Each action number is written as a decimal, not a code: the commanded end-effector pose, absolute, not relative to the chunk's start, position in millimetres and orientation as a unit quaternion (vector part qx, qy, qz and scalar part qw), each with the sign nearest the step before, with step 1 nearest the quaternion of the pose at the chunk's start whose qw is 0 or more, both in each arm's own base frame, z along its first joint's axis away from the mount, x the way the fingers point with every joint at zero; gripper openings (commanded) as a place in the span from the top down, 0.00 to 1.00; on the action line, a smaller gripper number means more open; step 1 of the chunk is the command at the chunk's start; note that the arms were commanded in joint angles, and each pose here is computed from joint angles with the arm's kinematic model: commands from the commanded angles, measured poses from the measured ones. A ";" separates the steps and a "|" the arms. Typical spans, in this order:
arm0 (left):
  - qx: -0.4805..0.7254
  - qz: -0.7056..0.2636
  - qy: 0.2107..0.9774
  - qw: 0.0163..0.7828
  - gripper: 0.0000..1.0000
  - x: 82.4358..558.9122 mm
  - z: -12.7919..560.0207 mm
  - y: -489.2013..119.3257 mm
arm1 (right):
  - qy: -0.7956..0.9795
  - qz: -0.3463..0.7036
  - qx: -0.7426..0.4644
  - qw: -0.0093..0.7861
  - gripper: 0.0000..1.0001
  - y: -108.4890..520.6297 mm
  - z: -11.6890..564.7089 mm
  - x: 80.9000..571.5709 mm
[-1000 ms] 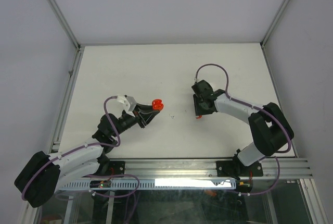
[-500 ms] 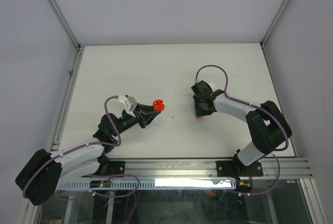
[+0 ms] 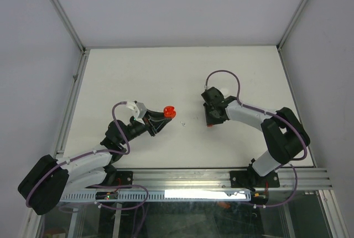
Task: Insert the wireless bluetooth earbuds into the charging case
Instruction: Pick up the earbud from the center of the board, then place the earbud in the charging case.
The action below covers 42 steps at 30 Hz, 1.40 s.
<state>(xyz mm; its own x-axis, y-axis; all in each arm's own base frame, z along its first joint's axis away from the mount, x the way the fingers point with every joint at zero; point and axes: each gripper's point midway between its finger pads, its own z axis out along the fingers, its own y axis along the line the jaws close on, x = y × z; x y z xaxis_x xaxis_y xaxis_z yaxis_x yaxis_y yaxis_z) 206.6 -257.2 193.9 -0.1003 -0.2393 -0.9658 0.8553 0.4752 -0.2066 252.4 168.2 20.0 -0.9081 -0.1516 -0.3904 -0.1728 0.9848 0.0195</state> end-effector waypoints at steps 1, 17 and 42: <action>0.261 -0.457 0.557 0.642 1.00 204.6 221.6 -261.8 | 0.978 0.024 -0.083 0.191 0.70 171.7 22.2 245.1; 0.256 -0.446 0.551 0.657 1.00 210.0 224.1 -259.9 | 0.931 0.044 -0.147 0.331 0.81 209.0 115.6 267.3; 0.295 -0.390 0.534 0.690 1.00 222.8 226.9 -260.1 | 0.742 0.051 -0.367 0.559 0.82 314.7 273.2 232.1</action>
